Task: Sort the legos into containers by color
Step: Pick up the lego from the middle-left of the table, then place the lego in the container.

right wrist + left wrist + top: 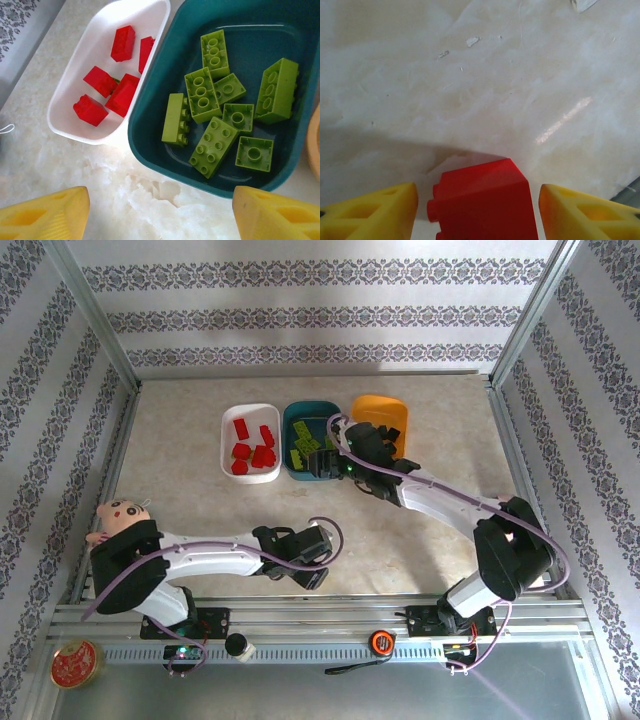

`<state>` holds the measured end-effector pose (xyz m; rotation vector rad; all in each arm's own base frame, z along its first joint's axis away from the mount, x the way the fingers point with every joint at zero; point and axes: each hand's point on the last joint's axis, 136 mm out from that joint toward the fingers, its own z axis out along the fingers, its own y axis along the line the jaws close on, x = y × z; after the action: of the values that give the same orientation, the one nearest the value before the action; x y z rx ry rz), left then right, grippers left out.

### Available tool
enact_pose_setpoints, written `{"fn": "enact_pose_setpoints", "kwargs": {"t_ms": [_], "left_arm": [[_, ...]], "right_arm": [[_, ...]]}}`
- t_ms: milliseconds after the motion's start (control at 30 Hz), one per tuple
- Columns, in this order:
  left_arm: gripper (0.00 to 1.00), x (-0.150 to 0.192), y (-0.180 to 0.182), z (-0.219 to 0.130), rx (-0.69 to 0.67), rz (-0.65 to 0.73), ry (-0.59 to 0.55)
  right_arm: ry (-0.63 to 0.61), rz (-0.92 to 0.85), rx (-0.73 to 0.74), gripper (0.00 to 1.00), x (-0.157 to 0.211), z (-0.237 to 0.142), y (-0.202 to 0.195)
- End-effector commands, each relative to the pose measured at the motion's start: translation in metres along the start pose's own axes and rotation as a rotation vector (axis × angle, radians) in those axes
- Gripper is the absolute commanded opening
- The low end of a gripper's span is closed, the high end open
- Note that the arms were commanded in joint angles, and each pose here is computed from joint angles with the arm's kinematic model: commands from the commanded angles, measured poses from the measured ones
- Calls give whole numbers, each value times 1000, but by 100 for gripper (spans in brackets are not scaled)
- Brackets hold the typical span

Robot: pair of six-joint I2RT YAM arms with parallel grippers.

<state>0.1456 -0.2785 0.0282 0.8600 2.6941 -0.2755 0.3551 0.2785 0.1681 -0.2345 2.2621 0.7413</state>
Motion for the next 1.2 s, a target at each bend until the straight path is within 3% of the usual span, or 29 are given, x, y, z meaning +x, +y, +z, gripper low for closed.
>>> {"fn": "enact_pose_setpoints", "kwargs": {"t_ms": [0, 167, 367, 467, 667, 767, 967, 1167], "left_arm": [[61, -3, -6, 2, -5, 33, 13], [46, -1, 0, 0, -34, 23, 12], [32, -28, 20, -28, -8, -73, -118], [28, -54, 53, -49, -9, -176, -207], [28, -125, 160, -115, -66, -493, -554], [28, -151, 206, -127, -111, -602, -642], [28, -187, 264, -100, -143, -709, -614], [31, -189, 311, -82, -217, -793, -563]], "right_arm": [[-61, 12, -1, 76, -13, -11, -1], [-71, 27, 15, 76, -11, -16, -9], [-83, 35, 34, 76, -7, -23, -16], [-86, 44, 43, 76, -4, -27, -19], [-94, 60, 70, 77, 6, -36, -29], [-88, 64, 79, 77, 12, -38, -34], [-74, 66, 98, 77, 26, -44, -42], [-88, 70, 131, 78, 34, -60, -52]]}}
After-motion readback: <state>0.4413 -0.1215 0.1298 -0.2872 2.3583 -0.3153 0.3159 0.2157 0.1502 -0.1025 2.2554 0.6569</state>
